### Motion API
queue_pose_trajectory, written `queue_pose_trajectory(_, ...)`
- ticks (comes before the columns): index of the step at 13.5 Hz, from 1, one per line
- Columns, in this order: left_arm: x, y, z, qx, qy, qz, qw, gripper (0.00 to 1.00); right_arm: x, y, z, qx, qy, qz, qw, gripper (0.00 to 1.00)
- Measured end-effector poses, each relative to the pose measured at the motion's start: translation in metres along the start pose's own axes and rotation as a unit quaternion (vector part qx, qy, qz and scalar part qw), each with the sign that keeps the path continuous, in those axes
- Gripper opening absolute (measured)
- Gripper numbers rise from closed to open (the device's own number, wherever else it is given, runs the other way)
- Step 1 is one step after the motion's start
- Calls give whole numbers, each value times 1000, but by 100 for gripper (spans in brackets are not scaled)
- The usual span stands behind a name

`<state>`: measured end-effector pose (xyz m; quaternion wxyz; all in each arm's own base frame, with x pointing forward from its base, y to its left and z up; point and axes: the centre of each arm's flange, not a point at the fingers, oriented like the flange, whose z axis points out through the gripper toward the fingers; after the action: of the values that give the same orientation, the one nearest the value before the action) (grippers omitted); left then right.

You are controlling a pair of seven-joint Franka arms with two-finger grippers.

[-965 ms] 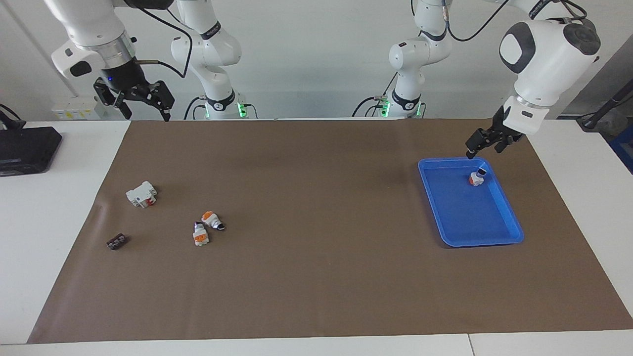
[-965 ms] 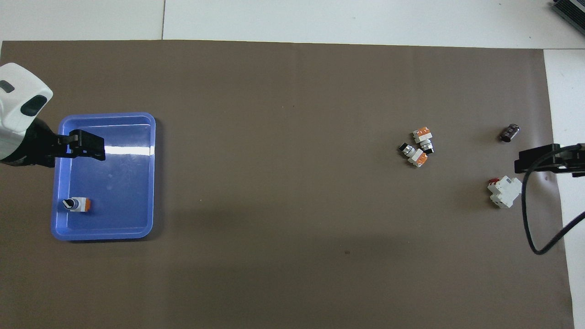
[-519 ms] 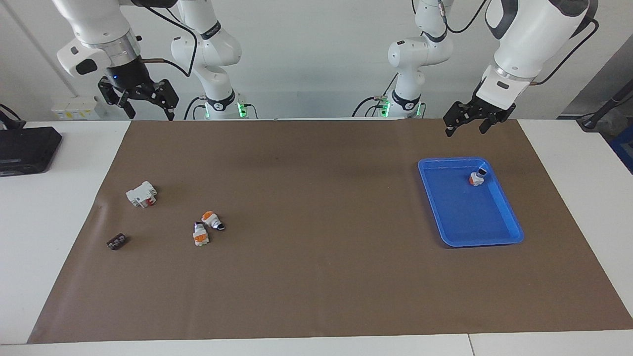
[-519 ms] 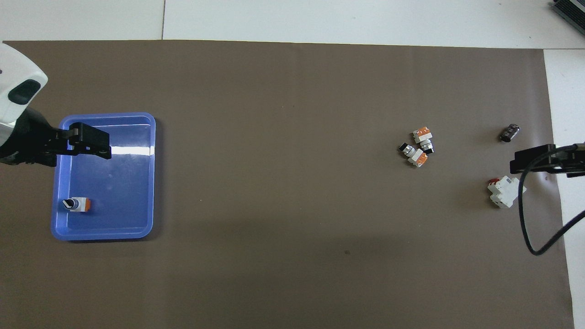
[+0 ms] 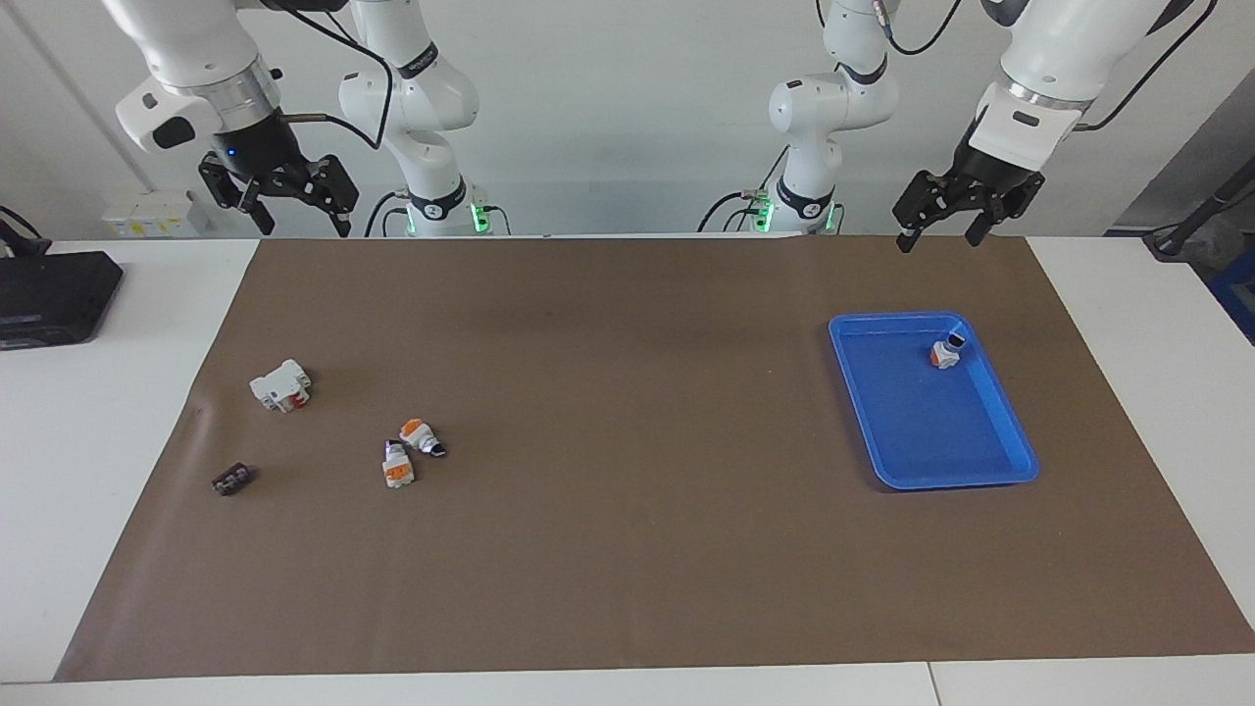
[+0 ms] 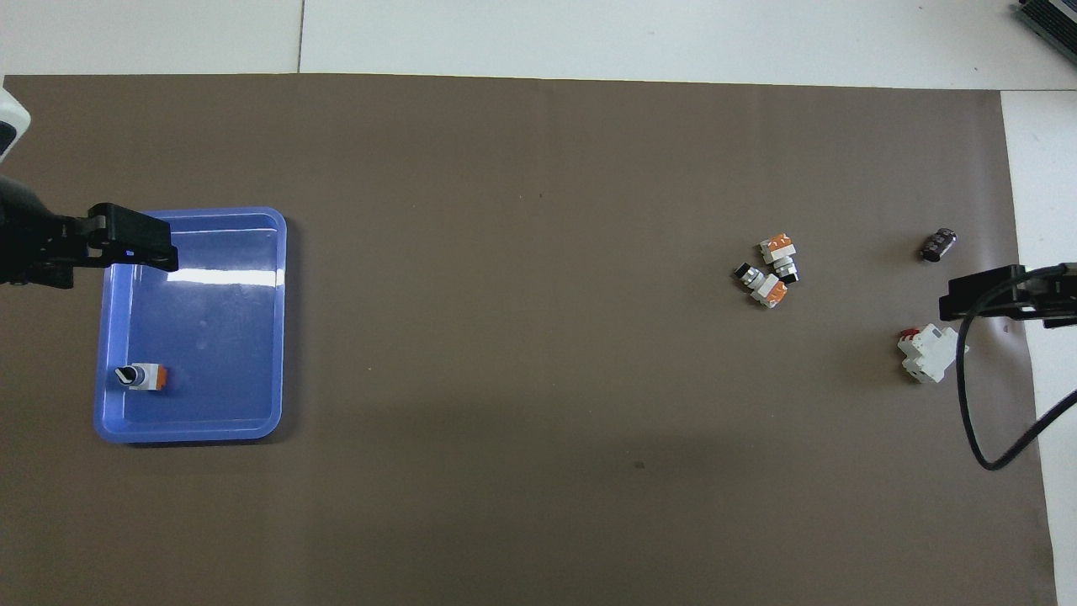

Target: Turn and place switch with both arms

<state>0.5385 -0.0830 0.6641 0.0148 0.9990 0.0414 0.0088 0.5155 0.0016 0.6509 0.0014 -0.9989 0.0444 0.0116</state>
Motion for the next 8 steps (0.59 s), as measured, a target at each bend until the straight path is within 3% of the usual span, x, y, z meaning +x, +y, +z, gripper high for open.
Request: queue_pose_trajectory(8, 7, -35, -2, 20, 4, 67, 998, 100, 0, 0, 0, -2, 0, 0, 1000, 100)
